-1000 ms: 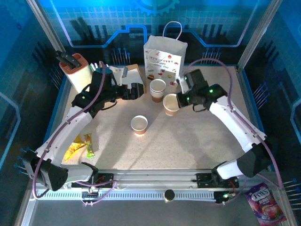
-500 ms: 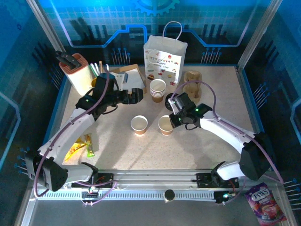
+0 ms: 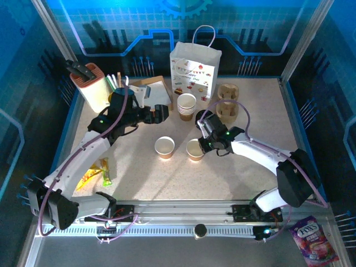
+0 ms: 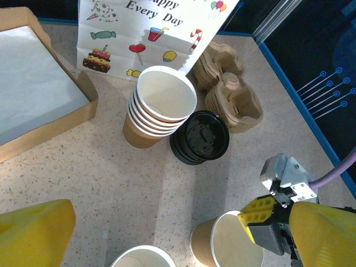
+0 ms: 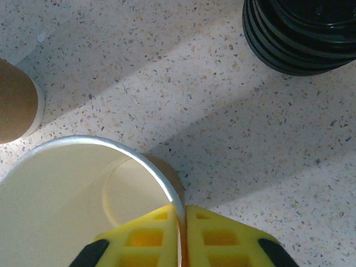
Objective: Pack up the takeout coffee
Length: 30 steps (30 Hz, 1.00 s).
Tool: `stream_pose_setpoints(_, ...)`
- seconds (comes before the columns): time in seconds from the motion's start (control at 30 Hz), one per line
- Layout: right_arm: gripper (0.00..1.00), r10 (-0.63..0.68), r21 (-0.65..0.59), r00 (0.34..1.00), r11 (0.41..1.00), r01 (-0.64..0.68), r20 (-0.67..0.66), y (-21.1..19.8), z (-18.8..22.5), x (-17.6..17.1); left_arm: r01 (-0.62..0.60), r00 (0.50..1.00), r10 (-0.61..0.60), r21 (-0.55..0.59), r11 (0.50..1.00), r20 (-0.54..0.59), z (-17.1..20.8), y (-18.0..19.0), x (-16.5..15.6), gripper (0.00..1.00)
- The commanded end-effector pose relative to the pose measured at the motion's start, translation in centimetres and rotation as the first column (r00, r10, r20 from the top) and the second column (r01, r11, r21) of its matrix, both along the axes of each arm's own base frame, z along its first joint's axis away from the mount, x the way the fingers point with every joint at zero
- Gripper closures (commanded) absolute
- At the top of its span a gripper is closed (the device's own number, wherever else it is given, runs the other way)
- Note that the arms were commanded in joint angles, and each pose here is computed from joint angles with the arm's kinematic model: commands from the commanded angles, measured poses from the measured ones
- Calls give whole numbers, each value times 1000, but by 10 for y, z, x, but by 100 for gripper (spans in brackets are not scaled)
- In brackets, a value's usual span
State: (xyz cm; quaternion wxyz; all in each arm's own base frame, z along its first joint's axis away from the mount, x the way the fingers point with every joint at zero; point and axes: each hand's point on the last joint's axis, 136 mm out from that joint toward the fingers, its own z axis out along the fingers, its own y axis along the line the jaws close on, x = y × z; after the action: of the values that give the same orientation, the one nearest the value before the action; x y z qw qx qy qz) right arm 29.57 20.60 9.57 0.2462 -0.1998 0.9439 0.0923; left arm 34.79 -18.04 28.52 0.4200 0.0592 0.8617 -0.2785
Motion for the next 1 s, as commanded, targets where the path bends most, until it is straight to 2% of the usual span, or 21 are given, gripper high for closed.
stream_pose_setpoints(0.0,82,-3,9,1000,1000,3,30,2,7,0,17,999,-17,6,1000,46,9,-2,-2,0)
stream_pose_setpoints(0.2,63,3,49,995,999,-8,99,2,45,3,16,999,-17,21,1000,43,10,0,-3,0)
stream_pose_setpoints(0.33,52,-15,83,990,997,3,143,-5,68,17,18,999,-19,50,999,35,17,2,-4,0)
stream_pose_setpoints(0.47,44,-71,105,995,992,63,76,-22,68,42,31,999,-31,16,999,13,25,-3,-6,0)
stream_pose_setpoints(0.63,43,-153,20,987,988,152,54,-43,54,76,77,996,-79,-51,996,-32,43,-23,-6,1)
stream_pose_setpoints(0.73,42,-177,-15,983,984,178,44,-44,47,93,94,995,-95,-31,995,-15,53,-28,-2,1)
stream_pose_setpoints(0.97,47,-252,-175,968,952,251,18,-59,25,119,87,996,-87,24,996,29,39,-25,1,1)
